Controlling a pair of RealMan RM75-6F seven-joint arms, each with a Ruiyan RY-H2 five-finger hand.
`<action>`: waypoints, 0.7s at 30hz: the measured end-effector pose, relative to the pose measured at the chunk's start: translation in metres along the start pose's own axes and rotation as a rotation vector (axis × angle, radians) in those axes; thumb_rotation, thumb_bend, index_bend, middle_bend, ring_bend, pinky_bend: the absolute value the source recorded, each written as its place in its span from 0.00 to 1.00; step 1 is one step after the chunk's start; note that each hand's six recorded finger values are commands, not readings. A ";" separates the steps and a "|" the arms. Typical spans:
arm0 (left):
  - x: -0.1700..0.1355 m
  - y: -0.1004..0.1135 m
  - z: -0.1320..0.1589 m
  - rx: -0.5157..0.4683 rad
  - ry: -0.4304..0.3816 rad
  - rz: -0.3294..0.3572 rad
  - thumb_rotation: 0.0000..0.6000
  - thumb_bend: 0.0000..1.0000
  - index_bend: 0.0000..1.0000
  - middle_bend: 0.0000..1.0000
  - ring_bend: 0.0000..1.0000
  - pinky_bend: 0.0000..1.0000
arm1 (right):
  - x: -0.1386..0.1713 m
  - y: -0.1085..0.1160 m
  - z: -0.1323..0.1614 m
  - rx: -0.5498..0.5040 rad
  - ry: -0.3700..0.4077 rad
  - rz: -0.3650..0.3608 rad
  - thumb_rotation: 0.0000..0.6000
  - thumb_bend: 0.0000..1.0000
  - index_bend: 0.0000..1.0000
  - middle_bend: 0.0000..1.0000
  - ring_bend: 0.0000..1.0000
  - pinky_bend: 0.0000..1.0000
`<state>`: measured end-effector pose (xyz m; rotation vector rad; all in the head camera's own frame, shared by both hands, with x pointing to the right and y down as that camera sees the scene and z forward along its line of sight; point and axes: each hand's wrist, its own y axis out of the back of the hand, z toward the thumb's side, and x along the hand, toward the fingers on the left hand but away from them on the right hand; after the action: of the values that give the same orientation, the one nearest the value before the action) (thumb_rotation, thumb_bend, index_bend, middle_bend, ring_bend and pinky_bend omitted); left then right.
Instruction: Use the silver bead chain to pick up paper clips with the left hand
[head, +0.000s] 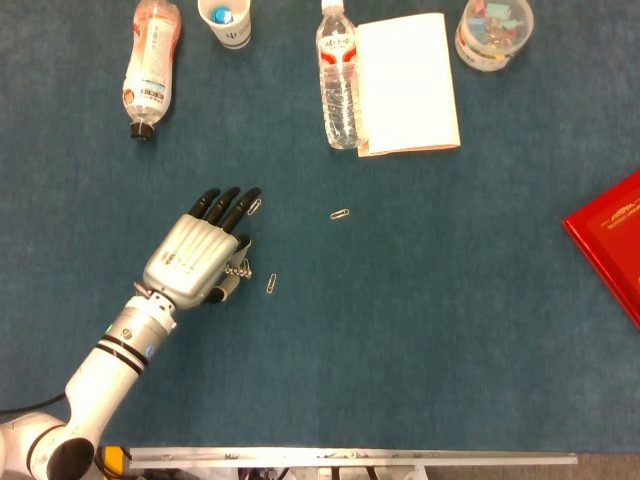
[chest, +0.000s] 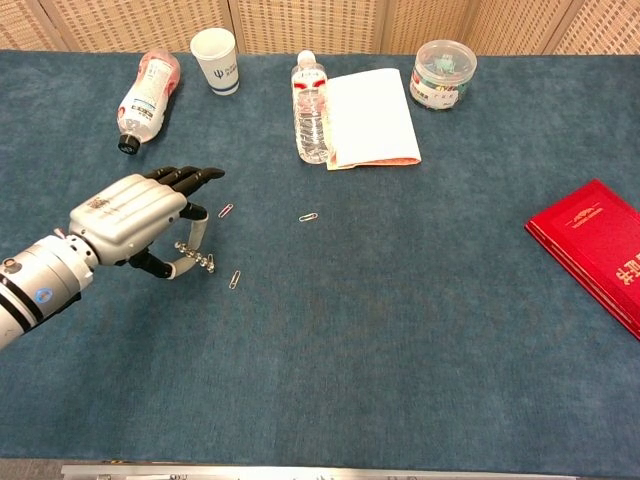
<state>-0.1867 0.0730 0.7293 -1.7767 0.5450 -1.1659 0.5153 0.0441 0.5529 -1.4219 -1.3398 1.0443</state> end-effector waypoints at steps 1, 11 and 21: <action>0.000 0.001 0.001 -0.001 -0.002 0.002 1.00 0.36 0.57 0.00 0.00 0.09 | 0.000 0.000 0.000 -0.001 0.000 0.000 1.00 0.17 0.39 0.32 0.26 0.38; -0.007 0.006 0.020 -0.011 -0.045 0.019 1.00 0.36 0.57 0.00 0.00 0.09 | 0.002 0.004 0.002 -0.004 0.008 -0.014 1.00 0.17 0.39 0.32 0.26 0.38; -0.003 0.002 0.031 -0.055 -0.062 0.021 1.00 0.36 0.57 0.00 0.00 0.09 | 0.004 0.009 0.001 -0.011 0.008 -0.027 1.00 0.17 0.39 0.32 0.26 0.38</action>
<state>-0.1601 0.0885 0.7217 -1.8429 0.5629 -1.0870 0.5163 0.0477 0.5441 -1.4110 -1.3578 1.0139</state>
